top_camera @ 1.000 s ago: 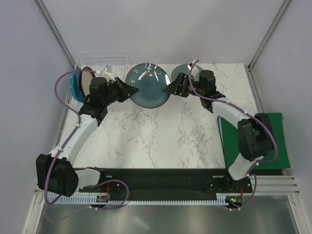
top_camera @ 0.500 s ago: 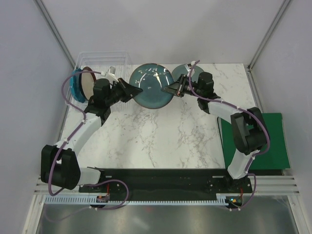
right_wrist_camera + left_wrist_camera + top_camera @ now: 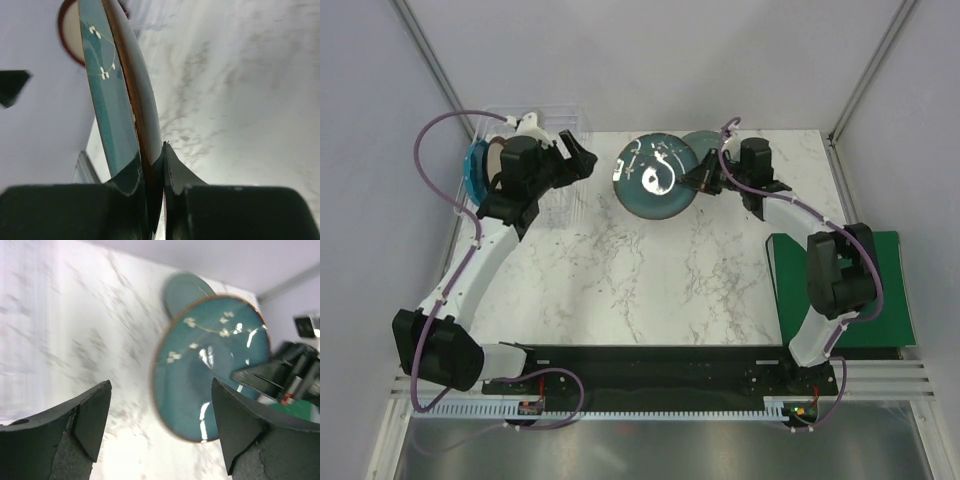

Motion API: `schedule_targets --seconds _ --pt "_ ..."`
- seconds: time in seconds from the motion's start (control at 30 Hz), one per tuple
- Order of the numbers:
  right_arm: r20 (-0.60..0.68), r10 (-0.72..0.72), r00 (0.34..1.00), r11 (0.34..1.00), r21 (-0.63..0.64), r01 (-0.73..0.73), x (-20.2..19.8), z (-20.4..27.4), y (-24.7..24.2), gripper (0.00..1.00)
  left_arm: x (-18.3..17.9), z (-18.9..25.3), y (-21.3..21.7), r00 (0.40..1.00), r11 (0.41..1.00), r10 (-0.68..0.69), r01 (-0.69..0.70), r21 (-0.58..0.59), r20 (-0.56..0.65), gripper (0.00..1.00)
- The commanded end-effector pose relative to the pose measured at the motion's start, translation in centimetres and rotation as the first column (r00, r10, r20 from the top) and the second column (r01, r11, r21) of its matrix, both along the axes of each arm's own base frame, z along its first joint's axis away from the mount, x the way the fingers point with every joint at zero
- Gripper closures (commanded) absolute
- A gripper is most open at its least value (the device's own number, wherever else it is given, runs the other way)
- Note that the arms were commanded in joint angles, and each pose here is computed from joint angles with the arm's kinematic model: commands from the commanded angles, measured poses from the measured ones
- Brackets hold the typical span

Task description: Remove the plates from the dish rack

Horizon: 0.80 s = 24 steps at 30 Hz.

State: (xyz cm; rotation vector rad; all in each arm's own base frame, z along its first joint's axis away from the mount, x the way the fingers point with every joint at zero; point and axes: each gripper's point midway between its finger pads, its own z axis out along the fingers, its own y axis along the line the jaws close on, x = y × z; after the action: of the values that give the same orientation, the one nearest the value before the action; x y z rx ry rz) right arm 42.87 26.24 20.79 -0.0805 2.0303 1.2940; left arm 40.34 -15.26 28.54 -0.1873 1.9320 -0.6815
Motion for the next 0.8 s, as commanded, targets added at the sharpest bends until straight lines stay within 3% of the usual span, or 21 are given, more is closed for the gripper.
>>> schedule_targets --seconds 0.0,0.07,0.23,0.43,0.5,0.77 --pt "0.156 -0.222 0.963 0.973 -0.029 0.229 5.4 4.9 -7.6 1.00 1.1 4.6 8.1 0.949 0.891 0.238 -0.298 0.341 0.207 0.11" --pt "0.163 -0.277 0.947 0.948 -0.113 0.297 6.9 4.3 -10.0 1.00 1.3 4.9 10.6 0.915 0.819 0.327 -0.399 0.412 0.237 0.10" --pt "0.161 -0.322 0.933 0.923 -0.166 0.347 9.2 3.4 -12.9 1.00 2.6 4.8 16.8 0.832 0.612 0.479 -0.545 0.572 0.281 0.07" --pt "0.136 -0.344 0.929 0.916 -0.169 0.364 12.2 1.6 -14.9 1.00 5.3 2.2 21.7 0.778 0.424 0.561 -0.563 0.709 0.283 0.07" --pt "0.129 -0.349 0.928 0.914 -0.170 0.367 13.2 0.9 -15.2 1.00 5.8 1.3 23.1 0.759 0.397 0.592 -0.568 0.721 0.272 0.07" --pt "0.073 -0.385 0.920 0.900 -0.191 0.392 18.1 -3.3 -15.8 1.00 7.2 -0.4 25.7 0.738 0.377 0.624 -0.574 0.727 0.258 0.07"
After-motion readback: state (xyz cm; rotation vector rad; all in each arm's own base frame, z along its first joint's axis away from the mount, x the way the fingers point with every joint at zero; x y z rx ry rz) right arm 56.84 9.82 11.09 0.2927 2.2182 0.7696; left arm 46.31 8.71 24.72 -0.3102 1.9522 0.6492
